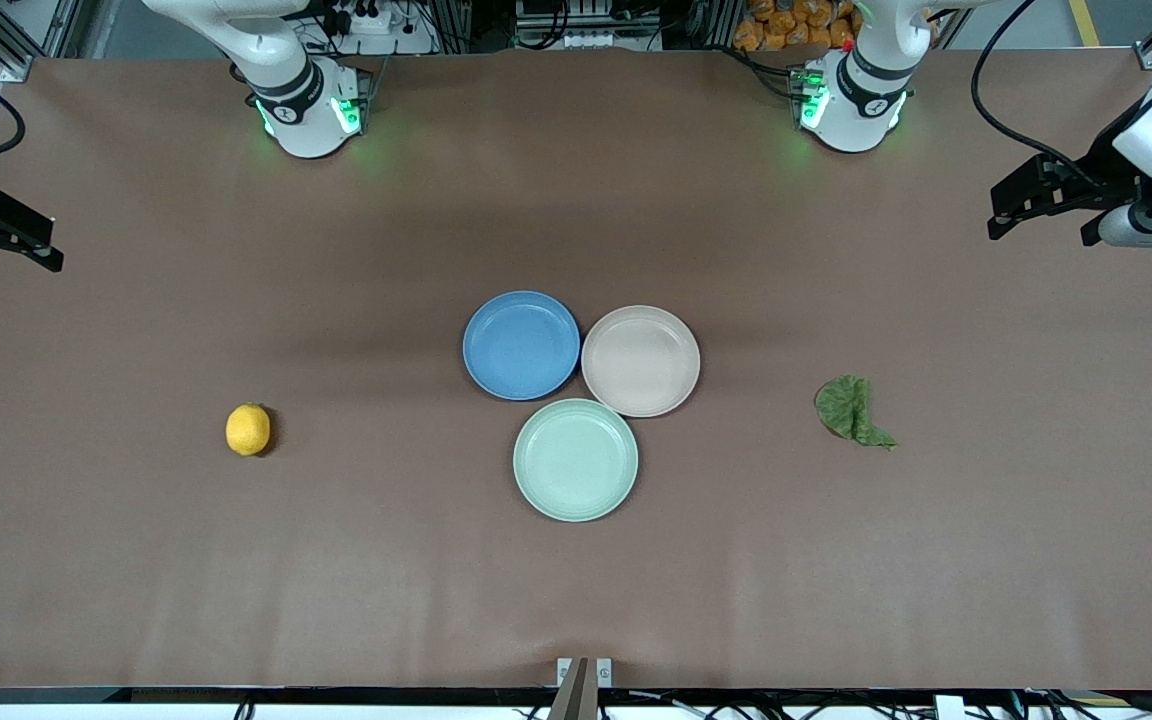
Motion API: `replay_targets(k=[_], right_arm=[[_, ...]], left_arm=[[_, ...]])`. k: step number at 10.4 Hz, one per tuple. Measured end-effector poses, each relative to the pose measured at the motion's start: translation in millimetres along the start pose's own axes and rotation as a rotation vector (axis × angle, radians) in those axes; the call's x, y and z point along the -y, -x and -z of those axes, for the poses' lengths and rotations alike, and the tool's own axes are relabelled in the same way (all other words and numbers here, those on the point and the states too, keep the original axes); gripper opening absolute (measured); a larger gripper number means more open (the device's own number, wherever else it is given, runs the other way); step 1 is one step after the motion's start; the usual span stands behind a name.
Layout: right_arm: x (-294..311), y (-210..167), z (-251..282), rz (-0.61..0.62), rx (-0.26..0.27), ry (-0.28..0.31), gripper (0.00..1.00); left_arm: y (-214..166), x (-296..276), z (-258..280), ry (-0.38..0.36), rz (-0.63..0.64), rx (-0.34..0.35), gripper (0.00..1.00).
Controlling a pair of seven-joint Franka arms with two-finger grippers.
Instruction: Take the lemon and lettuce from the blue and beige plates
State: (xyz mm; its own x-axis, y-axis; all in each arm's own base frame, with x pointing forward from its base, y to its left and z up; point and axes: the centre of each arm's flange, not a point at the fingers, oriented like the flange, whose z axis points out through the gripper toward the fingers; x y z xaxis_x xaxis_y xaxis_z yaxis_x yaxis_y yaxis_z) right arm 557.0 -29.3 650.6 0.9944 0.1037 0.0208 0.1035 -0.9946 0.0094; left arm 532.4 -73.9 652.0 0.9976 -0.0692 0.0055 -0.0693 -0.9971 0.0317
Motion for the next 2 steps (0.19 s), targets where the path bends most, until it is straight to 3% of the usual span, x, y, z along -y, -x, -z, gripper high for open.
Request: replay_targets(k=[2], right_arm=[[-2.1, 0.1, 0.6, -0.005, -0.003, 0.001, 1.0]], left_arm=[[0.7, -0.2, 2.3, 0.0, 0.0, -0.007, 1.0]])
